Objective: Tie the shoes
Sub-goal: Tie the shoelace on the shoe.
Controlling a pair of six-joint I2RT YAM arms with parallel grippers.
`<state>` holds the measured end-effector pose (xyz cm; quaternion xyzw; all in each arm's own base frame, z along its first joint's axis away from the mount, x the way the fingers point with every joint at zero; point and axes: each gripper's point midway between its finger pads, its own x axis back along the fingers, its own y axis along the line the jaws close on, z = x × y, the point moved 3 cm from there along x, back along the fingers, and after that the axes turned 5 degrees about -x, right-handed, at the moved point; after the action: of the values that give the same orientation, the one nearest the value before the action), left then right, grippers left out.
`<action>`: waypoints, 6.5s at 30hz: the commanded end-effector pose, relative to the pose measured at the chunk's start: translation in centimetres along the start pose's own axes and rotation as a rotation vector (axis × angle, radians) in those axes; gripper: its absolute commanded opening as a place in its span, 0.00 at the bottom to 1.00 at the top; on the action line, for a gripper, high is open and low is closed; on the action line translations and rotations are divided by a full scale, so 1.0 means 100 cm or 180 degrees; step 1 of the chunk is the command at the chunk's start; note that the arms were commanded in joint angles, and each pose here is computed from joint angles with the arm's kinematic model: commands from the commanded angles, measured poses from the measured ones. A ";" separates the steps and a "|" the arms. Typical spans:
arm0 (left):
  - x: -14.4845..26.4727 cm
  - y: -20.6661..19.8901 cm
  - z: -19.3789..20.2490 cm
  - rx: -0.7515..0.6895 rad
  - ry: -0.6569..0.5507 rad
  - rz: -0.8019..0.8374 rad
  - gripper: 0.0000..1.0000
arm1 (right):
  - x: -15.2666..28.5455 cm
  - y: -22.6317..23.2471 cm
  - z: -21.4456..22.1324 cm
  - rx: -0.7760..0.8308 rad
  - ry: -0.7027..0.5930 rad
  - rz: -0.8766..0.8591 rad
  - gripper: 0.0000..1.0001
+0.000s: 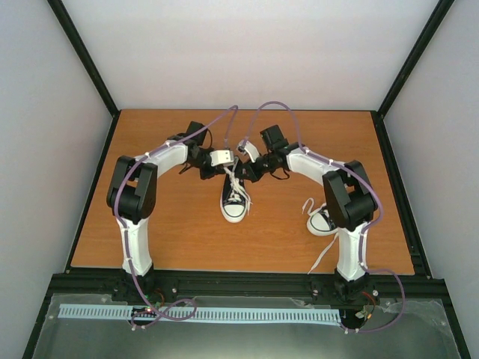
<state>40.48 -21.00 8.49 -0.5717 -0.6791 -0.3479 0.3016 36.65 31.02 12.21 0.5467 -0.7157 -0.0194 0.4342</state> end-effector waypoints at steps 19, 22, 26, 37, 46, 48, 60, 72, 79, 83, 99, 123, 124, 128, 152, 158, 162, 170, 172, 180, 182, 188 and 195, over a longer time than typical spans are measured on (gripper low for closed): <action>0.020 -0.026 0.026 0.0096 0.0364 -0.0152 0.01 | 0.033 -0.010 -0.002 -0.0203 -0.0319 0.0325 0.03; 0.019 -0.030 0.031 0.0128 0.0423 -0.0147 0.01 | 0.039 -0.016 0.001 -0.0309 -0.0390 0.0386 0.03; 0.021 -0.035 0.033 0.0193 0.0441 -0.0142 0.01 | 0.038 -0.020 0.008 -0.0409 -0.0366 0.0429 0.03; 0.024 -0.036 0.052 0.0267 0.0702 -0.0321 0.01 | 0.037 -0.029 0.033 -0.0629 -0.0326 0.0597 0.03; 0.023 -0.025 0.066 0.0345 0.0857 -0.0456 0.01 | 0.032 -0.033 0.054 -0.0772 -0.0262 0.0630 0.03; 0.022 -0.025 0.068 0.0358 0.0873 -0.0446 0.01 | 0.034 -0.035 0.056 -0.0813 -0.0266 0.0657 0.03; 0.055 -0.030 0.015 0.0277 0.0248 -0.0206 0.43 | 0.026 -0.014 0.015 -0.0624 -0.0396 0.0241 0.03; 0.075 -0.023 -0.074 0.0575 -0.0464 -0.0343 0.64 | 0.031 -0.009 -0.004 -0.0589 -0.0486 0.0164 0.03; 0.042 -0.019 -0.082 0.0988 -0.0588 -0.0416 0.70 | 0.032 -0.009 -0.007 -0.0687 -0.0548 0.0151 0.03; 0.029 -0.031 -0.082 0.0816 -0.0558 -0.0373 0.73 | 0.031 -0.010 -0.007 -0.0714 -0.0554 0.0162 0.03; -0.003 -0.045 -0.053 0.0577 -0.0318 -0.0226 0.28 | 0.040 -0.003 -0.014 -0.0641 -0.0613 0.0197 0.03; 0.002 -0.051 -0.033 0.0641 -0.0077 -0.0207 0.08 | 0.060 -0.005 0.004 -0.0684 -0.0602 0.0410 0.03; 0.002 -0.051 -0.032 0.0643 -0.0070 -0.0205 0.07 | 0.062 -0.007 0.006 -0.0699 -0.0601 0.0424 0.03; 0.002 -0.051 -0.029 0.0648 -0.0053 -0.0204 0.01 | 0.068 -0.013 0.010 -0.0746 -0.0637 0.0462 0.03; 0.059 -0.050 -0.015 0.0007 0.0289 0.0176 0.80 | 0.039 -0.013 0.022 -0.0870 -0.0439 0.0102 0.03; 0.035 -0.062 0.017 -0.0077 0.0487 0.0147 0.84 | 0.037 -0.015 0.023 -0.0873 -0.0423 0.0101 0.03; 0.023 -0.050 0.015 -0.0022 0.0463 0.0043 0.91 | 0.037 -0.015 0.023 -0.0875 -0.0418 0.0109 0.03; -0.003 -0.047 0.010 -0.0008 0.0440 0.0062 0.88 | 0.038 -0.014 0.022 -0.0859 -0.0423 0.0116 0.03; -0.004 -0.041 0.005 0.0031 0.0397 0.0024 0.83 | 0.038 -0.014 0.022 -0.0856 -0.0427 0.0112 0.03; 0.006 -0.049 0.000 -0.0034 0.0333 0.0150 0.12 | 0.038 -0.014 0.024 -0.0827 -0.0400 0.0124 0.03; 0.008 -0.051 0.003 0.0011 0.0345 0.0204 0.02 | 0.038 -0.015 0.025 -0.0823 -0.0389 0.0160 0.03; 0.014 -0.038 0.025 0.0278 0.0485 0.0046 0.01 | 0.041 -0.022 0.033 -0.0877 -0.0380 0.0275 0.03; 0.015 -0.024 0.058 0.0309 0.0969 -0.0318 0.01 | 0.034 -0.035 0.051 -0.0995 -0.0278 0.0399 0.03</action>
<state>36.84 -17.19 6.68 -0.5089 -0.6649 -0.3770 0.3959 36.08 25.45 11.32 0.4442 -0.7543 -0.1313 0.4653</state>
